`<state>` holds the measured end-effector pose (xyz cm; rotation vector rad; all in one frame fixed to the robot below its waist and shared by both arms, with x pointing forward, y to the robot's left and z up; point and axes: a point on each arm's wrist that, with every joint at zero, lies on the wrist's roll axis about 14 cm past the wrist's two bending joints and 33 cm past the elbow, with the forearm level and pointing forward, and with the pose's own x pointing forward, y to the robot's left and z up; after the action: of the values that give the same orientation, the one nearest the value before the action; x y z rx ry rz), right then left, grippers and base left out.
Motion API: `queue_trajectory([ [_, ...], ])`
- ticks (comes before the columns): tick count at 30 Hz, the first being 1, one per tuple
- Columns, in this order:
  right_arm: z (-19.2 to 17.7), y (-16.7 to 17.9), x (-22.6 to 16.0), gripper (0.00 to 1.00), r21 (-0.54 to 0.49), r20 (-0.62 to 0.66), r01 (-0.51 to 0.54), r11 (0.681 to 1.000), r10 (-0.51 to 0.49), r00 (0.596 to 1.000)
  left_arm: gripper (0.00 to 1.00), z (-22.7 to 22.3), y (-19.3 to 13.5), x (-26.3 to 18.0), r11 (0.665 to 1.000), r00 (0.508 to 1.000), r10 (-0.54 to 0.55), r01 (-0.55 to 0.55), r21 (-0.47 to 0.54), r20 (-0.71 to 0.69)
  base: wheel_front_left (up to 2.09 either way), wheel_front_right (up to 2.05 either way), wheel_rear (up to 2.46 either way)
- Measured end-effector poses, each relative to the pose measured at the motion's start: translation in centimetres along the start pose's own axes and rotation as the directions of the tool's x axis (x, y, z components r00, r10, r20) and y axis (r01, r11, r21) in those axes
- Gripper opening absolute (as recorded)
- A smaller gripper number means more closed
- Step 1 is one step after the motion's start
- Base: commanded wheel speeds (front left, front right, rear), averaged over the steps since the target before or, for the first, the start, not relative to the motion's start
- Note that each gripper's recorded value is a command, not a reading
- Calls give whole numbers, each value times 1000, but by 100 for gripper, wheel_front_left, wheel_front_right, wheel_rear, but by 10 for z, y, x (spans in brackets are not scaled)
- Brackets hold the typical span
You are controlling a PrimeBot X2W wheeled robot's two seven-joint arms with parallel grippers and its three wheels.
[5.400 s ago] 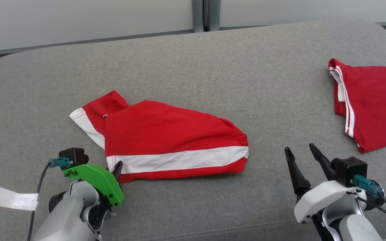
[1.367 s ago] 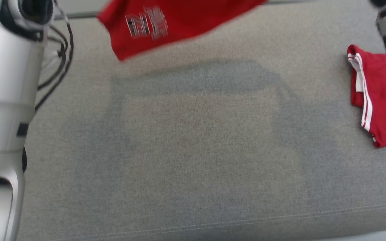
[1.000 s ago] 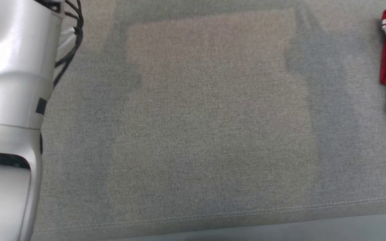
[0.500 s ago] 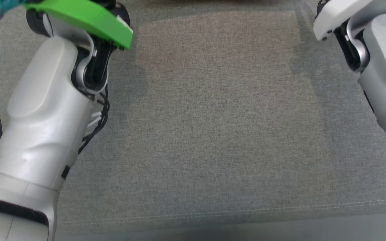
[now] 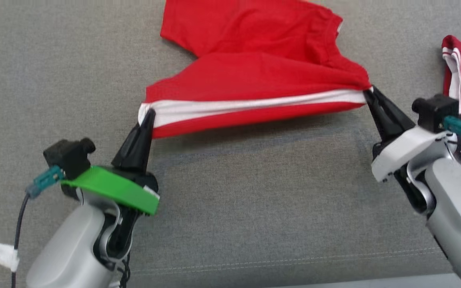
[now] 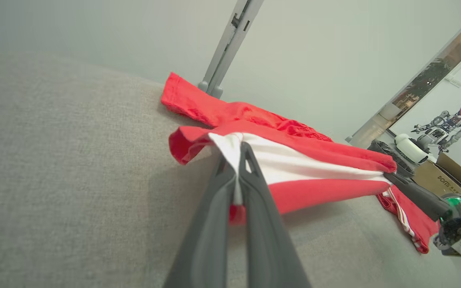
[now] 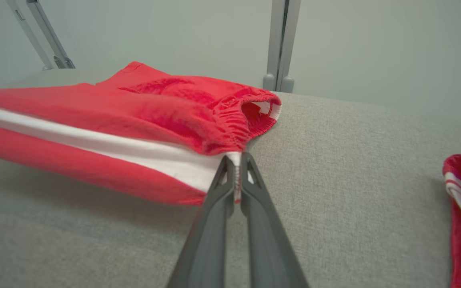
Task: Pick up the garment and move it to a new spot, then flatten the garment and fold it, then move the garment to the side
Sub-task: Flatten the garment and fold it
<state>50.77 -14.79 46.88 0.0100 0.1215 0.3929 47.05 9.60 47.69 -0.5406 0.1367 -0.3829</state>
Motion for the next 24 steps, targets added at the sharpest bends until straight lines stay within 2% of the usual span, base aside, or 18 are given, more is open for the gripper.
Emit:
queue_trajectory([
  [6, -5, 20, -51, 0, 60, 15, 51, 997, -52, 999, 0, -3, 0, -52, 997, 997, 72, -71, -44, 29, 0, 0, 0],
  [14, -18, 49, -112, 0, 96, -49, 121, 988, -117, 992, 0, -15, -3, -111, 984, 985, 166, -162, -68, 53, 0, 0, 0],
  [24, -21, 65, -144, 0, 94, -114, 138, 986, -127, 985, 0, -35, -10, -155, 967, 971, 234, -228, -112, 40, 0, 0, 0],
])
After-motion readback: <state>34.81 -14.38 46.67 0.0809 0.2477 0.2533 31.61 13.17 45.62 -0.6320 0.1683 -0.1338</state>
